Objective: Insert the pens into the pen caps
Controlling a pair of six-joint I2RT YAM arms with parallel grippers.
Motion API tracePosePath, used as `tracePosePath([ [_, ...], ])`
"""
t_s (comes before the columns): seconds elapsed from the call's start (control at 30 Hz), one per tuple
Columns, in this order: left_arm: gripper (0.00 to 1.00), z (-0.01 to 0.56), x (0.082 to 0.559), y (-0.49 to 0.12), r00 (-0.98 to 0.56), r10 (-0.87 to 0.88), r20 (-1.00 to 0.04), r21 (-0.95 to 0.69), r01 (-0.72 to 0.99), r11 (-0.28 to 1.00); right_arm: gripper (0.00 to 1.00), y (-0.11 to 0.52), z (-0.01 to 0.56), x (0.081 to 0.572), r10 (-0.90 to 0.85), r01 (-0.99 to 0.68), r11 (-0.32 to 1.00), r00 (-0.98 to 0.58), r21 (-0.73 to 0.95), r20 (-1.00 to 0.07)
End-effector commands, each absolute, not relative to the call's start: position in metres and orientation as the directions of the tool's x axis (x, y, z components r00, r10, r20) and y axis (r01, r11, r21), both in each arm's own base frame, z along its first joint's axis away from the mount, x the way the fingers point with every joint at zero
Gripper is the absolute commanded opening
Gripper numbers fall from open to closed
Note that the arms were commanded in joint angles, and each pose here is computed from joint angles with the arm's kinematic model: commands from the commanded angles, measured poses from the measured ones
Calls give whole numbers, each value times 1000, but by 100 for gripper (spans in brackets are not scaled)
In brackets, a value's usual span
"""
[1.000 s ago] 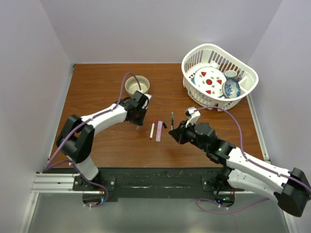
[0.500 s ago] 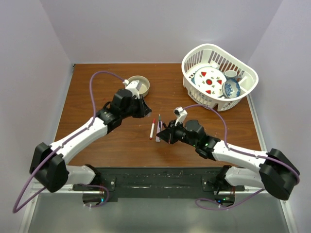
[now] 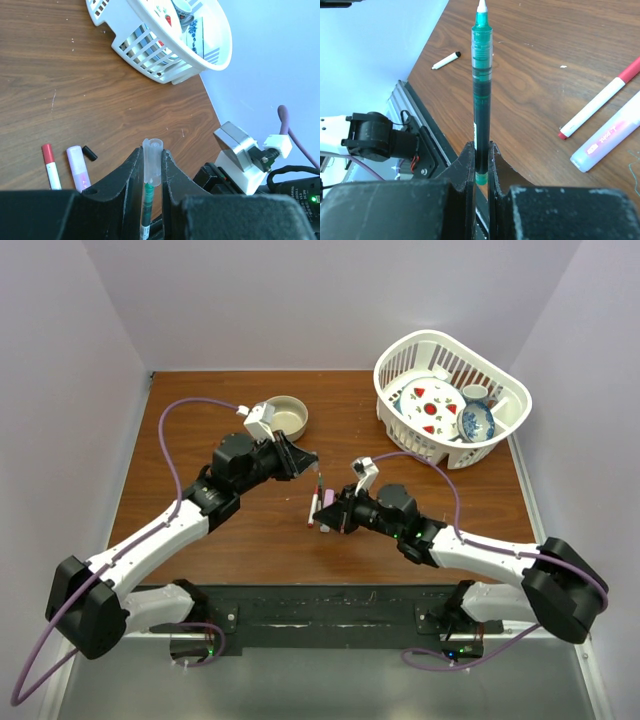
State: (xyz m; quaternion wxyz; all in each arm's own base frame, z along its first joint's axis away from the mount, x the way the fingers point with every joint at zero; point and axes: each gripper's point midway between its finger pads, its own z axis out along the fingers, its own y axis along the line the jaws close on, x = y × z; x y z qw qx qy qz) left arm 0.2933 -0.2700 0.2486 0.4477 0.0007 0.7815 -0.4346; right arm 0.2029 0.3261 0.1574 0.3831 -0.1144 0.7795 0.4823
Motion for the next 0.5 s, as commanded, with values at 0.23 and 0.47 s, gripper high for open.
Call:
tracePosePath([
  [0.23,0,262,297,-272,-566,-405,-718,-675,424,604,0,339,186,205,223,-590,453,-651,669,-725],
  [0.47,0,258,300,-276,-580,-390,-715,-673,422,607,0,338,187,205,218,-591,457,-649,664,-728],
])
